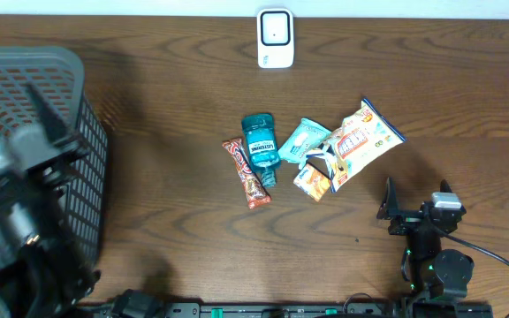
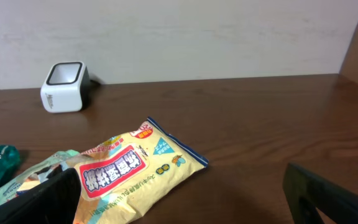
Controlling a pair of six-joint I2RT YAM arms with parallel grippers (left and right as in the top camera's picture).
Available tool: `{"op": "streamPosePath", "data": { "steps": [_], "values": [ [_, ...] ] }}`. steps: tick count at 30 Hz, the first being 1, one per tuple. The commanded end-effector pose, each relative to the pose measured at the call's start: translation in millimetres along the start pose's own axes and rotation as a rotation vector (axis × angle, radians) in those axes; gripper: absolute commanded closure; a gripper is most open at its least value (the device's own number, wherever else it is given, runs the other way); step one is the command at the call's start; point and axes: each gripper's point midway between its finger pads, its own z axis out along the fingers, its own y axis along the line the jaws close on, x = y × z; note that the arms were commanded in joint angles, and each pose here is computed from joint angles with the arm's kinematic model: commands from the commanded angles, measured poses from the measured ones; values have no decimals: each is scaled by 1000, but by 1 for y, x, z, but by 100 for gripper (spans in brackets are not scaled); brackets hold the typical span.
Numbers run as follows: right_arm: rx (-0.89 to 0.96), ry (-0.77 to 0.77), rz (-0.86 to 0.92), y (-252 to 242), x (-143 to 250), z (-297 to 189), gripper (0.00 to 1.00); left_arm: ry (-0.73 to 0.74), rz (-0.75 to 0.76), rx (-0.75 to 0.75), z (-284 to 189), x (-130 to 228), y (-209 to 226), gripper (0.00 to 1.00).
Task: Scan the item barcode
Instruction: 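Retract the left gripper back toward the basket side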
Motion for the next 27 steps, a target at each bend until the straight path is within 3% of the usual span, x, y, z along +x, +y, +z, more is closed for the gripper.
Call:
{"op": "streamPosePath", "data": {
  "steps": [1,10,18,23,24,27],
  "values": [
    [5,-1,-14,-1,0,0,1,-44,-56,-30,-10,-16,21,2],
    [5,-1,-14,-1,0,0,1,-114,-198,-28,-44,-30,51,2],
    [27,0,11,-5,1,0,1,-171,-237,-26,-69,-41,61,2],
    [0,0,343,0,1,0,1,-215,-237,18,-88,-51,57,2],
    [-22,6,477,4,1,0,1,-228,-236,34,-93,-54,56,2],
    [-136,38,625,24,-1,-2,1,-249,-265,52,-102,-58,56,2]
  ]
}}
